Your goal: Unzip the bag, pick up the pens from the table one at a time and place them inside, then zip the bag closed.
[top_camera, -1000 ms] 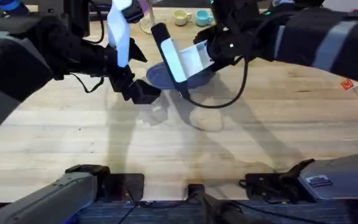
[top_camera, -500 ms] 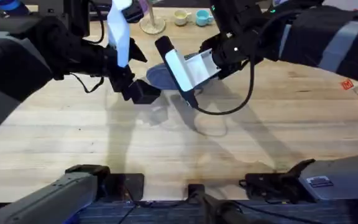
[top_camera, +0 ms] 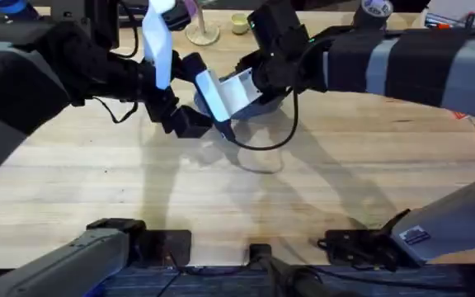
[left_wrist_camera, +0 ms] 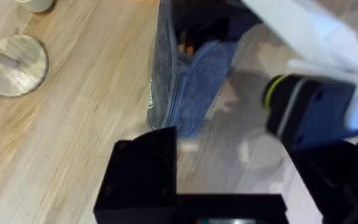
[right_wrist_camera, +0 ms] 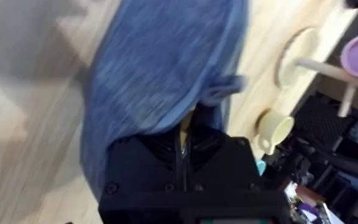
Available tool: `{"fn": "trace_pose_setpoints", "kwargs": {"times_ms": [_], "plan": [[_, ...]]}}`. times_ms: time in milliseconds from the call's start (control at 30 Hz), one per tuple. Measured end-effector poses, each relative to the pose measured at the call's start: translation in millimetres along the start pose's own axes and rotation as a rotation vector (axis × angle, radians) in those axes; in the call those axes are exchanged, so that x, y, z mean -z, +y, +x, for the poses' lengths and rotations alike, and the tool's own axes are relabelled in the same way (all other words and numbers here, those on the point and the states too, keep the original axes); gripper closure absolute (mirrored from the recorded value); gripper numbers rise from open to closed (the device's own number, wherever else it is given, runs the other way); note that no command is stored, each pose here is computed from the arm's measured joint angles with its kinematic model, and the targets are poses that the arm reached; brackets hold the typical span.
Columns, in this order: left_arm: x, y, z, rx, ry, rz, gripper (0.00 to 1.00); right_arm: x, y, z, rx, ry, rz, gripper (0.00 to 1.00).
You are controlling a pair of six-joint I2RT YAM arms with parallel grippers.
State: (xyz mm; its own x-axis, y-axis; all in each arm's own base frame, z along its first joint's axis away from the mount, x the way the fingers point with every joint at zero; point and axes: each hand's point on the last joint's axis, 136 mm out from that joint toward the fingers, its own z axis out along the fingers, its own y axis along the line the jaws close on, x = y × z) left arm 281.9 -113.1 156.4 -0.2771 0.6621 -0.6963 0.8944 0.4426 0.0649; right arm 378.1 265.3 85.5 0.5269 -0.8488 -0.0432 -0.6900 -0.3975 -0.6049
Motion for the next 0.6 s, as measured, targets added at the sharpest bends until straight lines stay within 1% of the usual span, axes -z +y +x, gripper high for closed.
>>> {"fn": "trace_pose_setpoints", "kwargs": {"times_ms": [167, 300, 333, 367, 400, 500, 533, 567, 600], "plan": [[0, 0.0, 0.1, 0.0, 0.0, 0.0, 0.008, 0, -1, -9, -0.062, -0.039, 0.004, 0.969], [0, 0.0, 0.0, 0.0, 0.0, 0.0, 0.008, 0, -1, -10, -0.087, -0.044, 0.003, 0.969], [0, 0.0, 0.1, 0.0, 0.0, 0.0, 0.008, 0, -1, -11, -0.094, -0.046, 0.003, 0.952], [0, 0.0, 0.0, 0.0, 0.0, 0.0, 0.008, 0, -1, -11, -0.103, -0.047, 0.002, 0.847], [0, 0.0, 0.1, 0.0, 0.0, 0.0, 0.008, 0, -2, -11, -0.105, -0.049, 0.006, 0.686], [0, 0.0, 0.1, 0.0, 0.0, 0.0, 0.008, 5, -14, -12, -0.124, -0.056, 0.04, 0.267], [0, 0.0, 0.1, 0.0, 0.0, 0.0, 0.008, 7, -17, -12, -0.14, -0.058, 0.049, 0.112], [0, 0.0, 0.1, 0.0, 0.0, 0.0, 0.008, 8, -16, -13, -0.158, -0.061, 0.047, 0.034], [0, 0.0, 0.0, 0.0, 0.0, 0.0, 0.008, 8, -16, -13, -0.176, -0.061, 0.045, 0.015]]}}
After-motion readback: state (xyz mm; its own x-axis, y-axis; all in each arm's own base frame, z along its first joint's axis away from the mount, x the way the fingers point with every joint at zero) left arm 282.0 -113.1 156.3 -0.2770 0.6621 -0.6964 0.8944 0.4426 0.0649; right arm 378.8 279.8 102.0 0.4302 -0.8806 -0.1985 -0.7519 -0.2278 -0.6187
